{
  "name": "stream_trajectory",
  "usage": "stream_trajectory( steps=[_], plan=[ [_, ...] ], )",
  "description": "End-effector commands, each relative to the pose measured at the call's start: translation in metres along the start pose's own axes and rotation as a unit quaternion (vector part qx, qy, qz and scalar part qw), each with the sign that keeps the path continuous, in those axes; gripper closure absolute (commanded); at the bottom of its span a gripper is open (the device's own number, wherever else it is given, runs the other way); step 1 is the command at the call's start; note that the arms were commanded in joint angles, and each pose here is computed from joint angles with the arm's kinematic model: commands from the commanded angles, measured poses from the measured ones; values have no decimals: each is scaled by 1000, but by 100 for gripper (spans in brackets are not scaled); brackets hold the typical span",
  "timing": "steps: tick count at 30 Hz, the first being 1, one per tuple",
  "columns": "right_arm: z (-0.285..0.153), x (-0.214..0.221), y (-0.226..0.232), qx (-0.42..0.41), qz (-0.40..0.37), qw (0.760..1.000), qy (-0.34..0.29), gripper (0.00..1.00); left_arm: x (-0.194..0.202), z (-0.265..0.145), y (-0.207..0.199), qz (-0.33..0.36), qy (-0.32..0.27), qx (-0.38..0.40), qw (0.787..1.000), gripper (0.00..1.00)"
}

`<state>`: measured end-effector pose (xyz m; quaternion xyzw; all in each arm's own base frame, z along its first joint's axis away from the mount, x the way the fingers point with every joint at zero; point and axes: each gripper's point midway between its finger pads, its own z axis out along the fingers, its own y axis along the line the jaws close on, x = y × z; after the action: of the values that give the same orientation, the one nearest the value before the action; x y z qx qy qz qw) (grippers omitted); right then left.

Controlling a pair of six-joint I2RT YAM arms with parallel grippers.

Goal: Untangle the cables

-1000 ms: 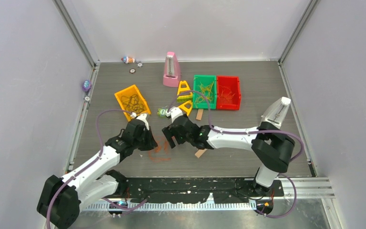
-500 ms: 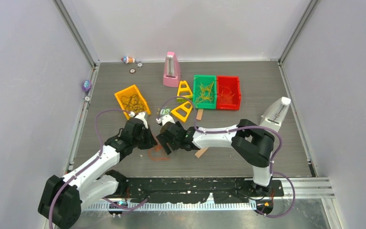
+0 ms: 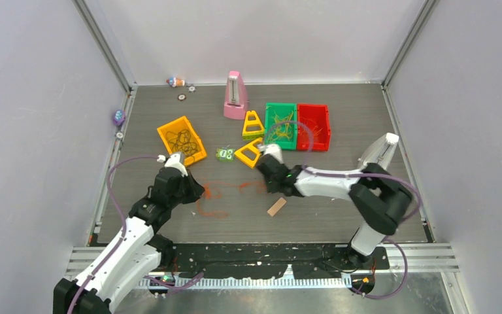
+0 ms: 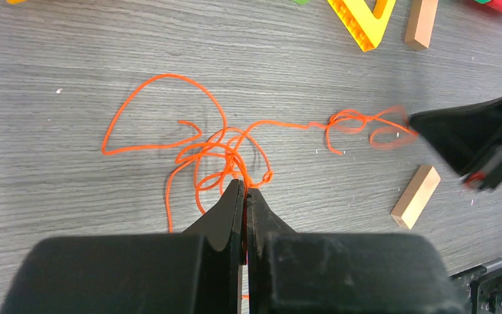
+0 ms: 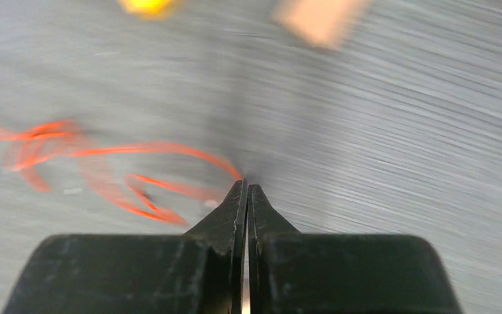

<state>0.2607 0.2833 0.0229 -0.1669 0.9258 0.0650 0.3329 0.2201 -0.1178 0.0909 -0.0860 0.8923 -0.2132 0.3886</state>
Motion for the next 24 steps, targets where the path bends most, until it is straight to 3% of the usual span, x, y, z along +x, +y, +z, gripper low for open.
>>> stream_trajectory(
  steps=[1, 7, 9, 11, 13, 15, 24],
  plan=[
    [-33, -13, -81, 79, 88, 992, -40, 95, -8, 0, 2, -6, -20, -4, 1000, 100],
    [-77, -18, -160, 159, 161, 970, -94, 95, -13, 0, -7, 10, -11, 9, 1000, 100],
    [-87, -28, -165, 142, 165, 969, -118, 95, -16, -1, -15, 18, -11, 26, 999, 100],
    [-90, -43, -142, 63, 140, 978, -143, 71, -18, -2, -33, 31, -6, 76, 997, 100],
    [-93, -56, -109, -34, 111, 980, -160, 17, -17, -4, -49, 32, 6, 115, 993, 100],
    [-88, -60, -83, -91, 87, 980, -156, 2, -17, -4, -56, 30, 17, 129, 991, 100],
    [-52, -78, -8, -95, 20, 989, -111, 5, -21, 0, -53, 27, 26, 107, 994, 100]
  ],
)
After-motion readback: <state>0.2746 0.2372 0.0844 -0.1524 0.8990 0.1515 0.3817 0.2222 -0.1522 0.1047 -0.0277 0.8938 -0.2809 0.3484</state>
